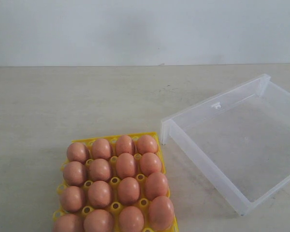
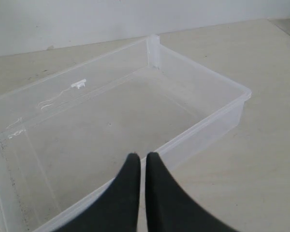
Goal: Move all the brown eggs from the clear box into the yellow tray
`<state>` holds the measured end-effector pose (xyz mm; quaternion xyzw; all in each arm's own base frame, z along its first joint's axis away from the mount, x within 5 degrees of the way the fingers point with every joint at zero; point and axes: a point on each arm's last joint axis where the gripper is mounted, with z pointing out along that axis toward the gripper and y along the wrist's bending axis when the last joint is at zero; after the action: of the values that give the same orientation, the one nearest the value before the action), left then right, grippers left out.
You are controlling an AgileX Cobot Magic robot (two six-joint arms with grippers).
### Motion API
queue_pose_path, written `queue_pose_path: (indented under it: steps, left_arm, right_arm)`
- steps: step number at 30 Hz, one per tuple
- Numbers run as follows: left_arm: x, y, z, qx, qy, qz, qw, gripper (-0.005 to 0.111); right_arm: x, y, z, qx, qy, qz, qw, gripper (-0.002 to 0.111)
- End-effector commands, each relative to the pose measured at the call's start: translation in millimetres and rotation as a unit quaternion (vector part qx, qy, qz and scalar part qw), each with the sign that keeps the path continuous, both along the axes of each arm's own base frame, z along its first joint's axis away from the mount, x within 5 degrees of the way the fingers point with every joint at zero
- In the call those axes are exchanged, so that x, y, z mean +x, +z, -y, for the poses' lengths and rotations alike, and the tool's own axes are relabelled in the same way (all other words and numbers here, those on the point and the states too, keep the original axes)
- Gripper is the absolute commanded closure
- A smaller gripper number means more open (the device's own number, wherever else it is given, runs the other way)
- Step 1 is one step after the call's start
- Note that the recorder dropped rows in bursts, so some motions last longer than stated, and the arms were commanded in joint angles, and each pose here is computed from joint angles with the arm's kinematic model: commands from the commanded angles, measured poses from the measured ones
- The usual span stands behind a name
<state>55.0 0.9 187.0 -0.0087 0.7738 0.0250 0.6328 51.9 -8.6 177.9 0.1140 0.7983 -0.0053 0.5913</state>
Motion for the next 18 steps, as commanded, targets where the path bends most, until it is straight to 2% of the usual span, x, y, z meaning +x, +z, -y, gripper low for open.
queue_pose_path:
  steps: [1, 15, 17, 18]
  left_arm:
    - [-0.1, 0.9, -0.1, 0.001, 0.001, 0.004, 1.0, 0.103]
    - [-0.1, 0.9, -0.2, 0.001, 0.002, 0.004, 1.0, 0.103]
    - [-1.7, -5.9, 0.4, 0.007, -0.001, -0.035, 0.999, 0.103]
    - [-2.0, -6.9, -0.2, 0.034, -0.004, -0.042, 0.999, 0.103]
  right_arm:
    - [0.0, 1.5, 0.6, -0.01, -0.002, 0.007, 1.0, 0.109]
    - [0.0, 1.5, 0.6, -0.01, -0.002, 0.007, 1.0, 0.109]
    - [0.0, 1.5, 0.6, -0.01, -0.002, 0.007, 1.0, 0.109]
    - [0.0, 1.5, 0.6, -0.01, -0.002, 0.007, 1.0, 0.109]
